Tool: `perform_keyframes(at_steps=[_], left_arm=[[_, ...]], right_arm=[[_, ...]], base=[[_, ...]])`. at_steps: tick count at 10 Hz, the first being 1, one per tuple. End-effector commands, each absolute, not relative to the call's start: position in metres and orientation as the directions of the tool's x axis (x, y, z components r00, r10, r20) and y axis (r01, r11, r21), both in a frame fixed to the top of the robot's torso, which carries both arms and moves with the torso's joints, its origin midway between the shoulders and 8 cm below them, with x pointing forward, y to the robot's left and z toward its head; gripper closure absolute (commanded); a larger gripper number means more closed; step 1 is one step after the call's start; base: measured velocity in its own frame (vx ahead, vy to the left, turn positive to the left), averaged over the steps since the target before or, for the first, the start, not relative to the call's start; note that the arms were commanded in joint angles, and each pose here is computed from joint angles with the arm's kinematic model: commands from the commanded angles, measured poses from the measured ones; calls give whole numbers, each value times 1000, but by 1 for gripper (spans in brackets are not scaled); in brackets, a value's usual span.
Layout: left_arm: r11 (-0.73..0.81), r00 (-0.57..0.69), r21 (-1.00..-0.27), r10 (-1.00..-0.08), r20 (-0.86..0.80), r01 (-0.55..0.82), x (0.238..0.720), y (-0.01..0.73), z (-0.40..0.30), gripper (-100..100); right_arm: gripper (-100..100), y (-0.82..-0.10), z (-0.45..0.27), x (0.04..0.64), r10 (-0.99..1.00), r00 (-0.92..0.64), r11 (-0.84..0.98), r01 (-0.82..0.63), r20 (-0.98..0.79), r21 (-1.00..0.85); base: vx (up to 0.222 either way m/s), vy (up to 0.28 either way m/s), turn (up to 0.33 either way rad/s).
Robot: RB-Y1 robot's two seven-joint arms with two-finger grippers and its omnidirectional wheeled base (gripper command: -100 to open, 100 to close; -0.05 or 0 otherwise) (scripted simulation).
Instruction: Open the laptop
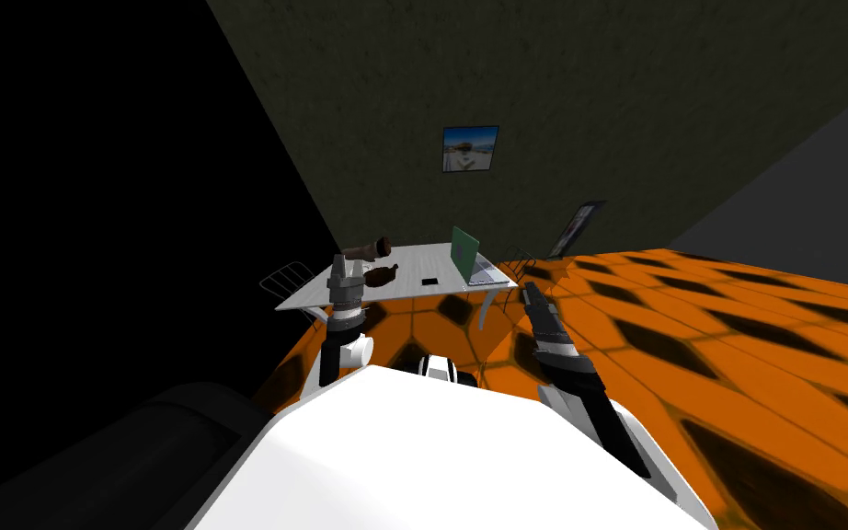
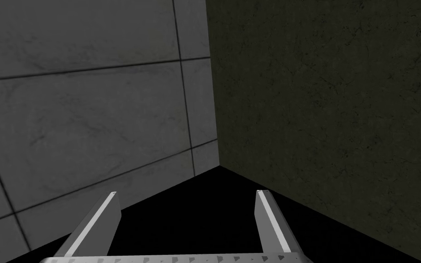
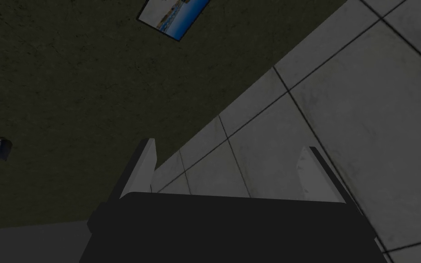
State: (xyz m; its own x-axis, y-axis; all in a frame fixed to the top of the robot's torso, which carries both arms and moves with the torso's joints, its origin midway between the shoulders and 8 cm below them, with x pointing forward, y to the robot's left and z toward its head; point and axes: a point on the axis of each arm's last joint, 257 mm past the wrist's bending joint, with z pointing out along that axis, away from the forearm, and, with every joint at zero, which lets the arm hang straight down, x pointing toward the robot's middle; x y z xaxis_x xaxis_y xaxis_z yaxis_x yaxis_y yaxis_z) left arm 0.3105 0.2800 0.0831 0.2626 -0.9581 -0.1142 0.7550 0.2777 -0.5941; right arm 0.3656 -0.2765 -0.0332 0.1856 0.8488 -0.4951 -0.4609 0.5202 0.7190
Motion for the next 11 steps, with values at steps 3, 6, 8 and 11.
perform_keyframes(at_steps=[3,6,8,11], left_arm=[[278,263,-594,-958,-114,755,310,280,83,0],[278,263,-594,-958,-114,755,310,280,83,0],[278,263,-594,-958,-114,755,310,280,83,0],[278,263,-594,-958,-114,755,310,280,83,0]], right_arm=[[-100,-295,-55,371,679,175,717,-367,-713,592],[-100,-312,-67,376,527,159,830,-308,-835,465],[-100,-326,-74,380,411,144,892,-268,-900,364],[-100,-351,-82,386,217,117,959,-212,-969,189]], base=[[61,70,57],[68,70,65],[67,70,64],[71,70,73]])
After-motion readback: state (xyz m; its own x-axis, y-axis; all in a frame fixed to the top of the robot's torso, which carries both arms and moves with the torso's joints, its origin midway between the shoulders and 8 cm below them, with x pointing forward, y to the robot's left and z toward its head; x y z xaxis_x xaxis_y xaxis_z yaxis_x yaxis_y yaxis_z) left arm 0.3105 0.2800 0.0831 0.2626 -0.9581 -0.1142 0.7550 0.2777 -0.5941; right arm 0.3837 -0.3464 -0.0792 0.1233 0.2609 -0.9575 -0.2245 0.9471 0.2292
